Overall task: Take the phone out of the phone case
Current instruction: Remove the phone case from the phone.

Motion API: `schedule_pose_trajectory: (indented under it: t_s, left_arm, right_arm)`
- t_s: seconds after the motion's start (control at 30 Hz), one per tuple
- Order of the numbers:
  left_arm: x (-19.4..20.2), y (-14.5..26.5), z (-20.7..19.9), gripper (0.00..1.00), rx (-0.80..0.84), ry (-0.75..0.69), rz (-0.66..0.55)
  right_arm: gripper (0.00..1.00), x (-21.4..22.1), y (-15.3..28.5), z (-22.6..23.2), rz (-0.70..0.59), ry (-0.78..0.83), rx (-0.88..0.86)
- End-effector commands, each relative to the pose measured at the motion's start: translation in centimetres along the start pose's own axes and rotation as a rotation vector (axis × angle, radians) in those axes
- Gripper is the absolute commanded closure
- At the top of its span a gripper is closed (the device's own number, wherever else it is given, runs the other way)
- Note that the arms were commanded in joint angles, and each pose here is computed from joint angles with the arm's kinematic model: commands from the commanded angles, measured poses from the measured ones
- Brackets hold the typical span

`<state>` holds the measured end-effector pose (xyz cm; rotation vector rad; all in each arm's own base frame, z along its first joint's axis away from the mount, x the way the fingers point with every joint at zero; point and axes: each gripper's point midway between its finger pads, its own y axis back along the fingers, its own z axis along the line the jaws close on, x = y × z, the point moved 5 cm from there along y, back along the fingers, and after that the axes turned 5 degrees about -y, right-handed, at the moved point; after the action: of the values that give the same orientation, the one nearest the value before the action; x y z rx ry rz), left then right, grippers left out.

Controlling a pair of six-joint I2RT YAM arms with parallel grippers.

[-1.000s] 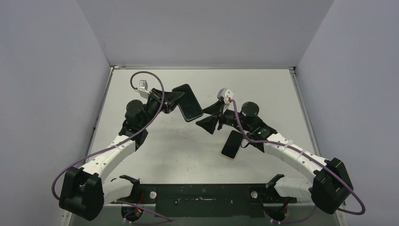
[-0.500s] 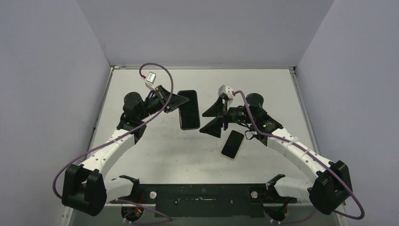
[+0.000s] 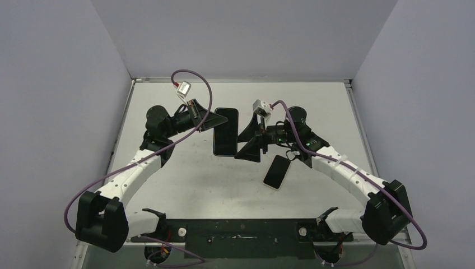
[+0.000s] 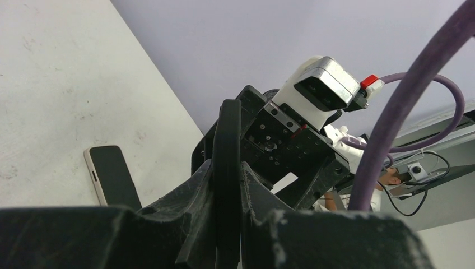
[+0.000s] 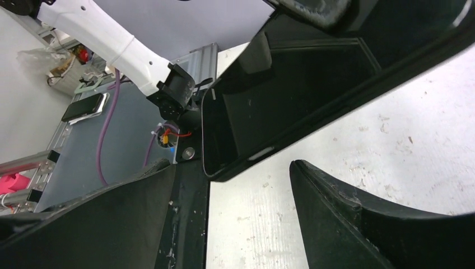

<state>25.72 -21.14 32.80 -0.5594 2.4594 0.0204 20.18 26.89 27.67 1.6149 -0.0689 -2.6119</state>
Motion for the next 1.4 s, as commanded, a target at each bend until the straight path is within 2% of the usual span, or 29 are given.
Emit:
schedule_pose_trajectory:
  t_s: [0.0, 0.3, 0.47, 0.67, 0.73, 1.1, 1.37]
  left_arm:
    - [-2.0, -0.2, -3.8, 1.00, 0.120, -0.105, -0.041]
    - [-2.0, -0.5, -3.8, 1.00, 0.123, -0.076, -0.043]
    - [-2.0, -0.8, -2.7, 1.00, 0.066, 0.007, -0.040]
    - [-1.6, -0.9, -1.1, 1.00, 0.018, 0.151, -0.034]
    - [-1.3, -0.9, -0.5, 1.00, 0.007, 0.201, -0.032]
    - [-0.9, -1.3, 0.5, 1.00, -0.009, 0.299, 0.010]
    - [0.4, -1.2, 1.8, 1.00, -0.034, 0.380, 0.036]
  right_arm:
    - [0.26, -2.5, -1.2, 1.5, -0.030, 0.103, -0.098]
    - [0.43, -2.1, -2.2, 1.7, 0.001, 0.108, -0.149]
    - [0.61, -2.0, -2.3, 1.6, 0.012, 0.119, -0.155]
    - [0.94, -2.3, -2.2, 1.7, 0.017, 0.211, -0.138]
    - [1.00, -2.4, -2.2, 1.8, 0.014, 0.244, -0.132]
    - [1.00, -3.2, -3.0, 2.3, 0.042, 0.441, -0.085]
    - [1.00, -4.2, -3.2, 2.7, 0.015, 0.543, -0.059]
